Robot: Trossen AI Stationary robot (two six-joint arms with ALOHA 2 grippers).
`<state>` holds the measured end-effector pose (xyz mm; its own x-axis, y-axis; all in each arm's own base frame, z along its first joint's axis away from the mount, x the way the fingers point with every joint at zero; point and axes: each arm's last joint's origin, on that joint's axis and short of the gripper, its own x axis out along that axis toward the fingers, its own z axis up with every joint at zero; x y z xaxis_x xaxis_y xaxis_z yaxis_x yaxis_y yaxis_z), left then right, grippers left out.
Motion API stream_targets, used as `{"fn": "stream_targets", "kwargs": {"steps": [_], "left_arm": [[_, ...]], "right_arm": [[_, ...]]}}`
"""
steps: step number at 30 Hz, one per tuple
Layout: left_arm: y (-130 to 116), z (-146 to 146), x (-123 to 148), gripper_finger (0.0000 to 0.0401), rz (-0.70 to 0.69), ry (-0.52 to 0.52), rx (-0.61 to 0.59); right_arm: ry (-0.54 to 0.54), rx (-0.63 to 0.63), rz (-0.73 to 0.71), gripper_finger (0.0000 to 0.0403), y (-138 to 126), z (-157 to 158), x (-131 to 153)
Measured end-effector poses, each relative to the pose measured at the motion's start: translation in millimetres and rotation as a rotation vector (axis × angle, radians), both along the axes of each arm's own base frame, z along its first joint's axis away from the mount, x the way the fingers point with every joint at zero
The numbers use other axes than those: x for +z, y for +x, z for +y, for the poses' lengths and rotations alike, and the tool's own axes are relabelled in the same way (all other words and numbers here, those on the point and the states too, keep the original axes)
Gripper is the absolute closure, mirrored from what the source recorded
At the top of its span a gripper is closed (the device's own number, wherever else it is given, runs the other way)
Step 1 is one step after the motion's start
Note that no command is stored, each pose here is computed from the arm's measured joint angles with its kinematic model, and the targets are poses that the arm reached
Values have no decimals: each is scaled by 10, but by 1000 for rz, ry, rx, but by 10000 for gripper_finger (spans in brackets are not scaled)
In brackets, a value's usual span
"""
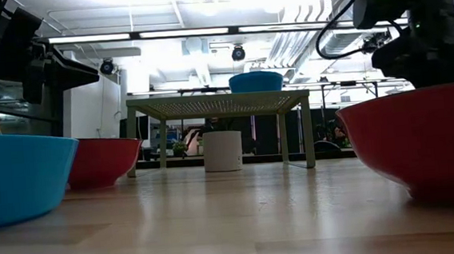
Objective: Pick & Place Mini bowls
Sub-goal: Put the red patterned bowl on the shelf
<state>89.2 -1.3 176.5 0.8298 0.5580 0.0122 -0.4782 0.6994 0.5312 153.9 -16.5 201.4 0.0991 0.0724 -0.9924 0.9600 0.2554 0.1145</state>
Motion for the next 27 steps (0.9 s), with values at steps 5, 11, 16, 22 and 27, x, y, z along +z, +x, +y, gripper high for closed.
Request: {"fn": "stream_targets", "kwargs": {"steps": [5,11,16,22,27], "left_arm": [[0,0,0,274,0,0,0],[0,0,0,274,0,0,0],[0,0,0,274,0,0,0],[0,0,0,274,0,0,0],[0,0,0,274,0,0,0]], "right_arm": [[-4,29,-60,258,62,40,7],[3,52,-92,258,134,72,-15],[25,69,-122,259,195,101,-31],[27,76,-159,259,240,106,7],[11,180,-196,259,349,62,129]]}}
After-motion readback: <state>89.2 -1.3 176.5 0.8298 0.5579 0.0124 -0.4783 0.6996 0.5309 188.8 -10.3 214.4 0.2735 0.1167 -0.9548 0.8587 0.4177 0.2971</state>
